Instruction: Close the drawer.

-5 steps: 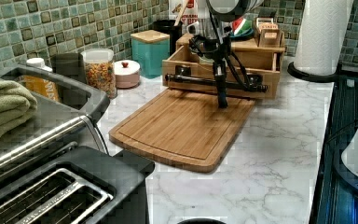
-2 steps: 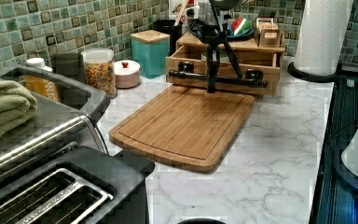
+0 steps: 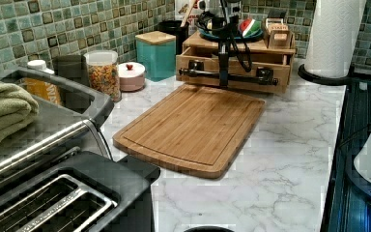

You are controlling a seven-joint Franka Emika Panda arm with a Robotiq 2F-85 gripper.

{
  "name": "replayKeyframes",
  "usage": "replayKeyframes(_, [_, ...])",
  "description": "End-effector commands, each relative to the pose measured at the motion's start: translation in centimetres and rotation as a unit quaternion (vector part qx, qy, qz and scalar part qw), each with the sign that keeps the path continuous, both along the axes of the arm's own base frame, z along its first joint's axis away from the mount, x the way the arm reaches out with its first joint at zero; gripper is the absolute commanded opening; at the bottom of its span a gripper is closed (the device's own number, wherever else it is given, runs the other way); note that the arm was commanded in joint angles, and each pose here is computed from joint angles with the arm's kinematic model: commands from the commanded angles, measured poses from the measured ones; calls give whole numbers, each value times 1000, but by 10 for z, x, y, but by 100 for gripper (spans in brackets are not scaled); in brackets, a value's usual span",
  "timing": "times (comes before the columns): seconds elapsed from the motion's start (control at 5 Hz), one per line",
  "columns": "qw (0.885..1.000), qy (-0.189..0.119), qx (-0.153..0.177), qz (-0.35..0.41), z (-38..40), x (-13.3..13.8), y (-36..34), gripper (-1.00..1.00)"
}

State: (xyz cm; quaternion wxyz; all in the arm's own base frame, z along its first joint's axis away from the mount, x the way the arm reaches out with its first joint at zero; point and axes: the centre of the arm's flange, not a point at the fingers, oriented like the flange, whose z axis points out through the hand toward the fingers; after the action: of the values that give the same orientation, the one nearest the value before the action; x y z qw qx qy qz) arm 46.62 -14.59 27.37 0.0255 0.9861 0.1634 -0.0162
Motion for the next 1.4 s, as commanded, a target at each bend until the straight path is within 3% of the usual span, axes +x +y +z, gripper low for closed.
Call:
replayKeyframes(0.2, [996, -63, -56, -2, 97, 53, -190, -100])
replayKeyframes(0.6, [994, -82, -66, -1, 113, 46, -236, -100])
replayKeyframes(0.8, [991, -105, -77, -42, 121, 23, -227, -100])
replayKeyframes(1.4, [991, -106, -78, -41, 121, 23, -227, -100])
